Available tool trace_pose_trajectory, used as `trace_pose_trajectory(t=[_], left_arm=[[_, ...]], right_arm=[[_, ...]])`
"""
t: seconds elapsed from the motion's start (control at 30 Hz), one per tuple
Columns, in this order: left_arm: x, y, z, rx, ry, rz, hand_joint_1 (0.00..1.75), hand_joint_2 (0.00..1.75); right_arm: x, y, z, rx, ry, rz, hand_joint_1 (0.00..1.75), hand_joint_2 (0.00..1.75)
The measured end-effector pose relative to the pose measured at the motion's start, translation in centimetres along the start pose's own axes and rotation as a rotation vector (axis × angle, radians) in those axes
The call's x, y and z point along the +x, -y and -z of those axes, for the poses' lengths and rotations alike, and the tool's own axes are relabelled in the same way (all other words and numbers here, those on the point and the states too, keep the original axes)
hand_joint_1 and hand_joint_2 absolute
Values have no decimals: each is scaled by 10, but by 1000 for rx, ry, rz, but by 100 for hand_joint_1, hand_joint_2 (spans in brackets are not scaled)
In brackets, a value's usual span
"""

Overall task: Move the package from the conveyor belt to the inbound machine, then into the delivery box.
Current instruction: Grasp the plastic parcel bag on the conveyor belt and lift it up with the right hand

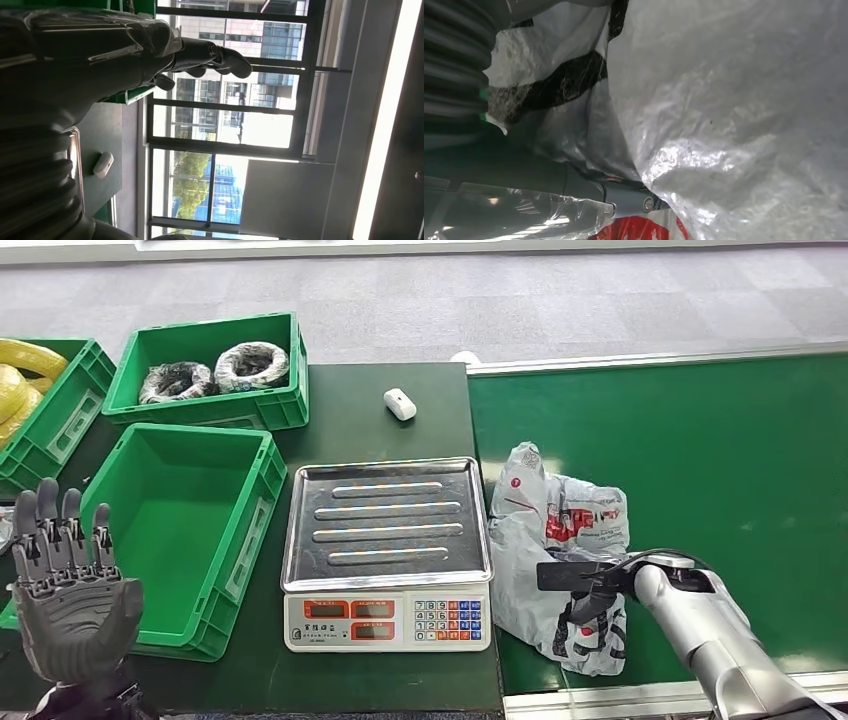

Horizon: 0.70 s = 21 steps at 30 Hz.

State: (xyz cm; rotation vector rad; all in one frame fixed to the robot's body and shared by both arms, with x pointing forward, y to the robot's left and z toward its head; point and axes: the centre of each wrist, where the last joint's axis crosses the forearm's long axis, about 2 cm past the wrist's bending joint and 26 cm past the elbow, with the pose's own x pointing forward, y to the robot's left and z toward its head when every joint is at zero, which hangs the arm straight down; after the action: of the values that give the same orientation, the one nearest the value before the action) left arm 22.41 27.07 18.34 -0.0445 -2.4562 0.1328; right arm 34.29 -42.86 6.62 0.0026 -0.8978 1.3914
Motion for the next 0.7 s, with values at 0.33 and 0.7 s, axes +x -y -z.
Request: trace_pose_trajectory(t=[0.33,0.7], left_arm=[[-5,-1,2,-13,-7,0,0,175],[-6,2,3,-11,-5,0,0,175]], right_arm=[[4,-5,4,69,32,-18,106,175],[6,-8,2,69,55,-22,175,175]])
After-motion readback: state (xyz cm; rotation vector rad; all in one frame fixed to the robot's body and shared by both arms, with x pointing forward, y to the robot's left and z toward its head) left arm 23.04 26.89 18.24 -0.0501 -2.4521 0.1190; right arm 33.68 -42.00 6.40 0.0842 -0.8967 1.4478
